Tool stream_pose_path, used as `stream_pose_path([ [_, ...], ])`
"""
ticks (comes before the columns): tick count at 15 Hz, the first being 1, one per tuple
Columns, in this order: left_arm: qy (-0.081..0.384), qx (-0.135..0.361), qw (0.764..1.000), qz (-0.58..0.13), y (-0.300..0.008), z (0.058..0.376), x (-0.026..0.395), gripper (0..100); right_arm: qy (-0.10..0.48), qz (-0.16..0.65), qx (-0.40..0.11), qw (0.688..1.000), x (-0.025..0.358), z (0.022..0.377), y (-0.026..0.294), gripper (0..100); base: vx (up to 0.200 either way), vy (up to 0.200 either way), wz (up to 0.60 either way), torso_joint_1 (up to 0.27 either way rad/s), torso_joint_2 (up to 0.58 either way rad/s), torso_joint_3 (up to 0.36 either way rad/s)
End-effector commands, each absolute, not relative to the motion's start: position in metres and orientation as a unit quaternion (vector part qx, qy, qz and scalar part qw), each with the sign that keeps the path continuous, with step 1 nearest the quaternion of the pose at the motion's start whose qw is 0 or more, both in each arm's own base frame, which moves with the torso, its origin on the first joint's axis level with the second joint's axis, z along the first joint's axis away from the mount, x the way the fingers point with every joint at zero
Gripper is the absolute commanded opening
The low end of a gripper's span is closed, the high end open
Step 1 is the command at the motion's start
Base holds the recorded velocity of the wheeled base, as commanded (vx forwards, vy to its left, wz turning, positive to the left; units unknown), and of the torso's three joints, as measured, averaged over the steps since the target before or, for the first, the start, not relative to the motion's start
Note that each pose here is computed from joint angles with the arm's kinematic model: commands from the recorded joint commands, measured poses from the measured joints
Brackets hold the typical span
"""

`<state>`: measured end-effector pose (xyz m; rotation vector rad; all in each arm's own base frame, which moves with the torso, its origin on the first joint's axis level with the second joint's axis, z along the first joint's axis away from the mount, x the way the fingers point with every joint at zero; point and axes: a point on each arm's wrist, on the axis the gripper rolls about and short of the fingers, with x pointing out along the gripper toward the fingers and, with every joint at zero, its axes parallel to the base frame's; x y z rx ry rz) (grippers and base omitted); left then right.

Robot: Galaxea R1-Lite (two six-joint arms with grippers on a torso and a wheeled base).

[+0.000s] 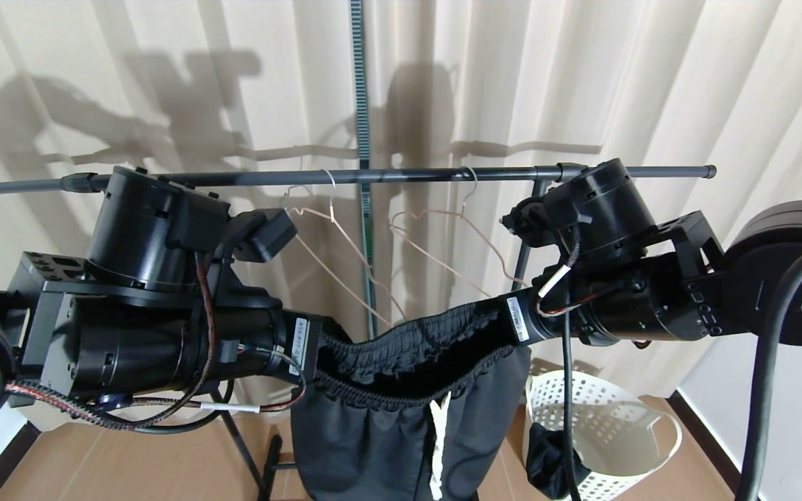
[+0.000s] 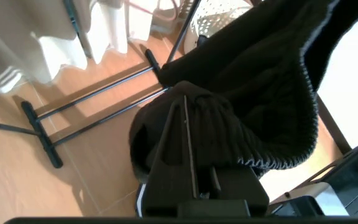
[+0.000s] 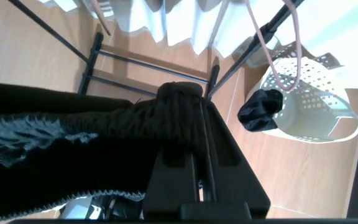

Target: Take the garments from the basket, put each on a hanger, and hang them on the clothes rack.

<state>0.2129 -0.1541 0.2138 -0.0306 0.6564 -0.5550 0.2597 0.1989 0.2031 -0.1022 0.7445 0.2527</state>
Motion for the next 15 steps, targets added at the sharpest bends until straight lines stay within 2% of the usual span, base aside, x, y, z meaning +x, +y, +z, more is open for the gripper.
stream_pose_path([
  [1, 0.311, -0.019, 0.911, -0.271, -0.158, 0.219, 0.218, 0, 0.371, 0.118, -0.052, 0.920, 0.263, 0.198, 0.197, 0, 0.000, 0.000, 0.00, 0.000, 0.00, 0.000],
  [2, 0.308, -0.026, 0.912, -0.270, -0.161, 0.221, 0.222, 0, 0.378, 0.118, -0.056, 0.917, 0.262, 0.194, 0.194, 100, 0.000, 0.000, 0.00, 0.000, 0.00, 0.000],
  [4, 0.302, -0.031, 0.914, -0.271, -0.167, 0.225, 0.230, 0, 0.392, 0.128, -0.073, 0.908, 0.257, 0.186, 0.186, 100, 0.000, 0.000, 0.00, 0.000, 0.00, 0.000],
  [8, 0.289, -0.035, 0.919, -0.265, -0.174, 0.232, 0.241, 0, 0.382, 0.177, -0.101, 0.902, 0.246, 0.164, 0.174, 100, 0.000, 0.000, 0.00, 0.000, 0.00, 0.000],
  [10, 0.283, -0.037, 0.921, -0.265, -0.175, 0.236, 0.242, 0, 0.362, 0.252, -0.107, 0.891, 0.234, 0.147, 0.169, 100, 0.000, 0.000, 0.00, 0.000, 0.00, 0.000],
  [11, 0.284, -0.037, 0.921, -0.266, -0.175, 0.235, 0.242, 0, 0.358, 0.260, -0.106, 0.891, 0.233, 0.147, 0.169, 100, 0.000, 0.000, 0.00, 0.000, 0.00, 0.000],
  [13, 0.288, -0.036, 0.920, -0.264, -0.174, 0.234, 0.242, 0, 0.317, 0.347, -0.079, 0.879, 0.224, 0.148, 0.169, 100, 0.000, 0.000, 0.00, 0.000, 0.00, 0.000],
  [15, 0.287, -0.036, 0.920, -0.264, -0.174, 0.234, 0.242, 0, 0.287, 0.398, -0.073, 0.868, 0.221, 0.153, 0.176, 100, 0.000, 0.000, 0.00, 0.000, 0.00, 0.000],
])
